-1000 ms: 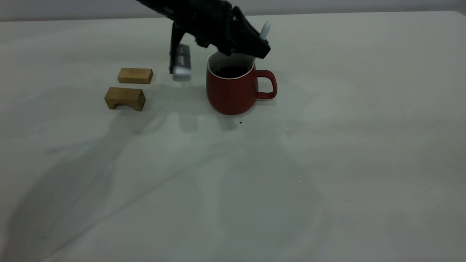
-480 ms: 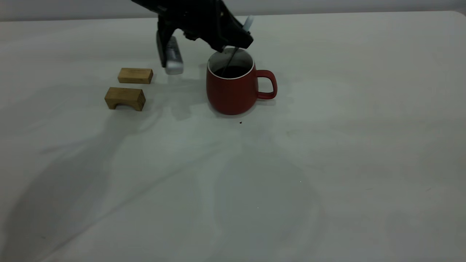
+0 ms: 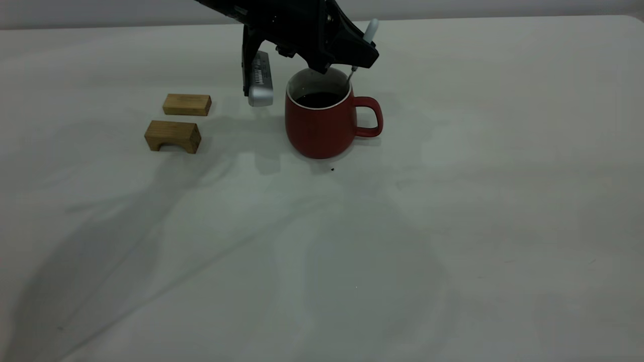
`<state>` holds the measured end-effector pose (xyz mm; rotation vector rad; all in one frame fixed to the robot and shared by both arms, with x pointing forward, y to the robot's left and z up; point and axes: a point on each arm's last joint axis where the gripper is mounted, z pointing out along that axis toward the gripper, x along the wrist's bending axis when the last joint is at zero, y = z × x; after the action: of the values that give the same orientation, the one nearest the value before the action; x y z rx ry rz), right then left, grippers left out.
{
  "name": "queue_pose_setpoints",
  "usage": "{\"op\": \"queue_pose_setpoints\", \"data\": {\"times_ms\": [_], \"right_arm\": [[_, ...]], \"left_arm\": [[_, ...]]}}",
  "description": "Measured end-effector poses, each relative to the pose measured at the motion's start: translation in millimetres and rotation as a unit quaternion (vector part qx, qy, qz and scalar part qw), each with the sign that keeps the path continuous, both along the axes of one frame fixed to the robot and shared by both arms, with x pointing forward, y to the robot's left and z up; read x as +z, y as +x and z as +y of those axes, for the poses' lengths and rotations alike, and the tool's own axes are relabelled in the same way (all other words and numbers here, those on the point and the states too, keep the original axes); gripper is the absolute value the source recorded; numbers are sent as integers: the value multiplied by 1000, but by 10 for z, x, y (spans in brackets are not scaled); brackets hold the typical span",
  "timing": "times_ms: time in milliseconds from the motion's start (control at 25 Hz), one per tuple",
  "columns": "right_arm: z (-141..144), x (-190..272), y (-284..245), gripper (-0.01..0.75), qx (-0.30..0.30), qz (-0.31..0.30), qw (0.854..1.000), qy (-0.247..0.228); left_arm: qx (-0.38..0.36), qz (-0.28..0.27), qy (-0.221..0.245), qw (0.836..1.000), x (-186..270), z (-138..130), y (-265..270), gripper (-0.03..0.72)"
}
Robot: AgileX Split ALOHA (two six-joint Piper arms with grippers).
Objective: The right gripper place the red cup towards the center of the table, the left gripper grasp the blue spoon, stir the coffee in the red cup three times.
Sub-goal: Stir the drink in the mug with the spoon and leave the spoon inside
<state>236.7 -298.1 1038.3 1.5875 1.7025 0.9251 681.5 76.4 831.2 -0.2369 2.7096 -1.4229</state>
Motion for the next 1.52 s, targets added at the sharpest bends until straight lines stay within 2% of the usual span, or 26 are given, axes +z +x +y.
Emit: {"op": "queue_pose_setpoints", "data": {"times_ms": [280,480,640,1040,1160,1280,1400,1520], "right_arm": [[0,0,0,575,0,0,1000,0],[0,0,0,575,0,0,1000,0],[0,0,0,575,0,0,1000,0],[0,0,0,575,0,0,1000,0],[0,0,0,575,0,0,1000,0],[0,0,0,575,0,0,1000,0],[0,0,0,575,0,0,1000,0],[0,0,0,575,0,0,1000,0]], "left_arm": [[-9,46,12,999,-29,211,1,133],[29,31,32,999,-57,361,103,133],[48,22,41,998,-68,386,142,133],[22,35,30,999,-55,365,92,136],[15,33,29,999,-52,362,84,212],[-23,-3,39,999,-59,365,69,392],[-84,-83,61,991,-3,377,71,532],[-160,-187,85,966,179,389,81,569]]}}
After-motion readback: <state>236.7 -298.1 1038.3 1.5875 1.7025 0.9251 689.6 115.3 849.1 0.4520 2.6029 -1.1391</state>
